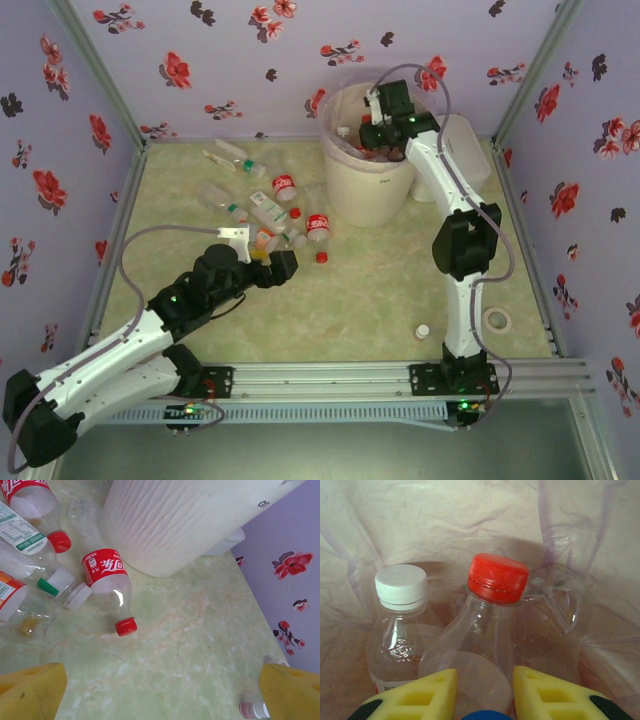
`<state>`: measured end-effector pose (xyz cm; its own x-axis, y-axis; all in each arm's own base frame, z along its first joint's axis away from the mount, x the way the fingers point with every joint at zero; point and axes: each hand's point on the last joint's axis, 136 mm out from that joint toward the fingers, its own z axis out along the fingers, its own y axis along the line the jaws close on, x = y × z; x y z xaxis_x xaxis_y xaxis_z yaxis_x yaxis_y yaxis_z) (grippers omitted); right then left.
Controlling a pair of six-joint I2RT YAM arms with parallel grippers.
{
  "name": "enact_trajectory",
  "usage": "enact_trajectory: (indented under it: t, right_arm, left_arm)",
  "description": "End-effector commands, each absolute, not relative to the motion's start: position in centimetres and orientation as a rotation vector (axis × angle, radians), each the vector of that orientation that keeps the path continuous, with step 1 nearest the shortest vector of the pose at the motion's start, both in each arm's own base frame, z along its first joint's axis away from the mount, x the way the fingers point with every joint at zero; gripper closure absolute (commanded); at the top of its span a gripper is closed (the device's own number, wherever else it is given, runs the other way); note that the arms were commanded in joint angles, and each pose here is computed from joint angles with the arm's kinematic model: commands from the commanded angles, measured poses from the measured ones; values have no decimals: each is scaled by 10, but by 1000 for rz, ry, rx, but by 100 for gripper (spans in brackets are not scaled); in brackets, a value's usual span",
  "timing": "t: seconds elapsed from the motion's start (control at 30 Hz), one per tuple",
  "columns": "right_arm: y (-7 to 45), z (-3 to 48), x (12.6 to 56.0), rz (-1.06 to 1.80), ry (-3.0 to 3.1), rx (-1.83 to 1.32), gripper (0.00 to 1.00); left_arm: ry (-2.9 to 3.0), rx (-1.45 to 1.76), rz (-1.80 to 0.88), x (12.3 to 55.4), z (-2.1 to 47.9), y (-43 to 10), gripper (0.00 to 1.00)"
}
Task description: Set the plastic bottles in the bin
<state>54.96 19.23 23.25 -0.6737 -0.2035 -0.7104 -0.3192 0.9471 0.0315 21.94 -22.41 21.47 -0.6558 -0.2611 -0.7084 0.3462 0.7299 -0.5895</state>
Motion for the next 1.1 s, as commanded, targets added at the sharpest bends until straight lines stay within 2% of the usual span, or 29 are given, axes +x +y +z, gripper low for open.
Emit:
enact_trajectory:
  t: [0.0, 0.27, 0.63, 0.7, 1.07]
  right_arm:
    - [190, 198, 554, 215, 2391, -322, 74]
    - [187, 225, 550, 242, 2336, -304, 46]
    - [176, 299, 525, 223, 2215, -351, 12]
    - [173, 318, 520, 209, 2175, -348, 3]
    - [157, 413, 469, 264, 1979, -290, 0]
  left_arm:
    - [2108, 49, -883, 223, 208, -220, 1]
    - [2103, 65, -869, 223, 212, -220, 0]
    - [2118, 46, -814, 228, 213, -210, 0]
    - [2106, 26, -808, 232, 220, -206, 0]
    - [2084, -138, -692, 273, 245, -174, 0]
